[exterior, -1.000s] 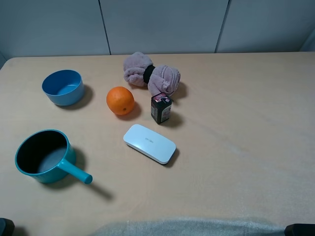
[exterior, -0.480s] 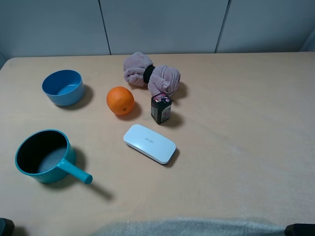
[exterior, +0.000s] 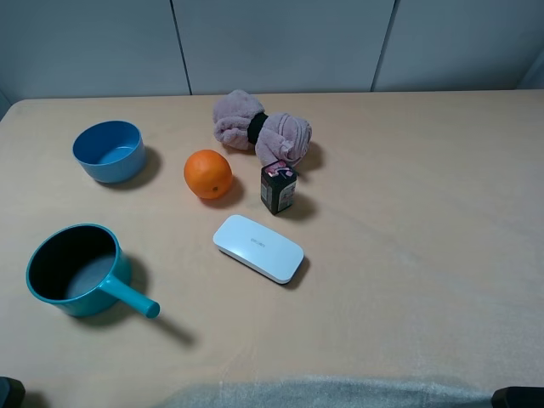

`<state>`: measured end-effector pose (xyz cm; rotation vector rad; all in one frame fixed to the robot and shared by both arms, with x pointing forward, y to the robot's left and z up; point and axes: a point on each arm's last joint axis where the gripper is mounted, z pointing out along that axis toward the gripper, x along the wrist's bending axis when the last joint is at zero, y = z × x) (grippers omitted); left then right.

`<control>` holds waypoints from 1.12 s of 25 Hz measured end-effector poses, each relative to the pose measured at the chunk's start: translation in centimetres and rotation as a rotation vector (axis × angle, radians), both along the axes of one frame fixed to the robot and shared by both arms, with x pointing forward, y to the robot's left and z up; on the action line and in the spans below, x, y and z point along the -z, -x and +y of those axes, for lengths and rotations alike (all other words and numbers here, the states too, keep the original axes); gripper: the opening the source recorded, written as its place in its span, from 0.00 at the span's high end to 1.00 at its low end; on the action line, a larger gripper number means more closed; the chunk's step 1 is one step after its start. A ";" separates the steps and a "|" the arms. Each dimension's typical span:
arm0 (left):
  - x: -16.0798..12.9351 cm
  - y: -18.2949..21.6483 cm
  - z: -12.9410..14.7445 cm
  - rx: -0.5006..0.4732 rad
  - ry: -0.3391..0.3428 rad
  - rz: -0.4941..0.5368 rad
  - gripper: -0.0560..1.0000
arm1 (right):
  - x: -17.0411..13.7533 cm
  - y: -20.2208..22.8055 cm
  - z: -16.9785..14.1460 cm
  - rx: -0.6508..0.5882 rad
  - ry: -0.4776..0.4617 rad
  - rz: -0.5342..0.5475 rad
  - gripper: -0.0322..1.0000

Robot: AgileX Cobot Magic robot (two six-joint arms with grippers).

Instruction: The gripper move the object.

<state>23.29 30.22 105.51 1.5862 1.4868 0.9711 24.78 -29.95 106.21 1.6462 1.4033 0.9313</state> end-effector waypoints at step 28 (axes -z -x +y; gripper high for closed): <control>0.0 0.0 0.0 0.000 0.000 0.000 0.01 | 0.7 1.2 0.3 -0.082 0.033 -0.029 0.32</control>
